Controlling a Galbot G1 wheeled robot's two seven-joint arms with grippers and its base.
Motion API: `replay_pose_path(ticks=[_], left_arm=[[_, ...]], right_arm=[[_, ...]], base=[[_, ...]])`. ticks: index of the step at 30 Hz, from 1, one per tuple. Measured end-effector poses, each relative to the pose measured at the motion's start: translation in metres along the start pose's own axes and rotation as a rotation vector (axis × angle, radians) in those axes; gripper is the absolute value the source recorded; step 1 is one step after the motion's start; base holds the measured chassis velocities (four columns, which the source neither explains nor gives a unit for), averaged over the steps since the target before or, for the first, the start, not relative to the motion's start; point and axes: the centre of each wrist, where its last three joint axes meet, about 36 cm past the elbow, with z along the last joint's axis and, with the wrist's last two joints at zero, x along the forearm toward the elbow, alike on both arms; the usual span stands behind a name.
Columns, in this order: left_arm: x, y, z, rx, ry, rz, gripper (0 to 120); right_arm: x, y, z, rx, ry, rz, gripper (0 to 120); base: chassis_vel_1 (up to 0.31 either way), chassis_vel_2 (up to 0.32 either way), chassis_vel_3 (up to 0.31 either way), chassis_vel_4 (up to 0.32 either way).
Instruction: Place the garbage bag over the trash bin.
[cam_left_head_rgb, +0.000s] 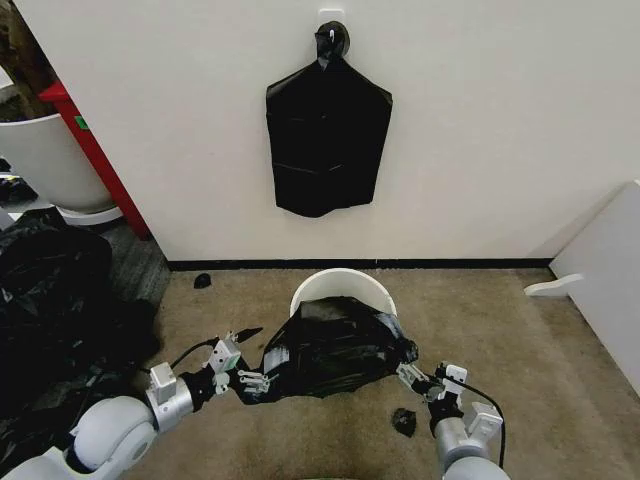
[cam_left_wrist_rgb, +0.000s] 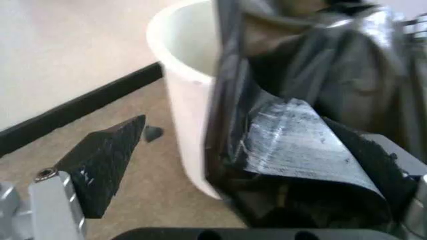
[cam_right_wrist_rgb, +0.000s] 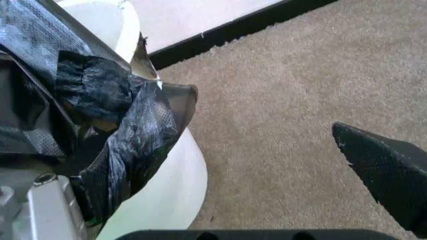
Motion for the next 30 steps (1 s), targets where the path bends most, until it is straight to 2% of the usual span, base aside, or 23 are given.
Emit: replay_pose_path(ticks=[3,5,7,9,13,17,23,30], left_arm=[[-0.003,0.008,0.003,0.003,0.016,-0.048,100],[-0.007,0.024,0.01,0.003,0.024,-0.094,100],[-0.008,0.026,0.011,0.003,0.025,-0.1,100],[-0.016,0.044,0.015,-0.004,0.022,-0.145,100],[-0.03,0.064,0.012,-0.026,0.001,-0.193,100],[-0.042,0.072,0.008,-0.047,-0.021,-0.206,100],[-0.054,0.07,0.011,-0.053,-0.018,-0.192,100],[-0.056,0.06,0.029,-0.044,0.003,-0.188,100]], right_arm=[[0.002,-0.002,0.001,0.001,0.001,0.005,100],[0.004,-0.005,0.001,0.002,0.003,0.008,100],[0.004,-0.005,0.001,0.002,0.003,0.008,100],[0.002,-0.007,0.0,0.003,0.0,0.014,100],[-0.006,-0.011,-0.005,-0.011,-0.008,0.019,100],[-0.014,-0.014,-0.009,-0.023,-0.016,0.022,100],[-0.023,-0.02,-0.009,-0.023,-0.012,0.024,100],[-0.03,-0.029,-0.001,-0.013,0.002,0.026,100]], base=[[0.0,0.0,0.0,0.0],[0.0,0.0,0.0,0.0],[0.0,0.0,0.0,0.0],[0.0,0.0,0.0,0.0],[0.0,0.0,0.0,0.0],[0.0,0.0,0.0,0.0],[0.0,0.0,0.0,0.0],[0.0,0.0,0.0,0.0]])
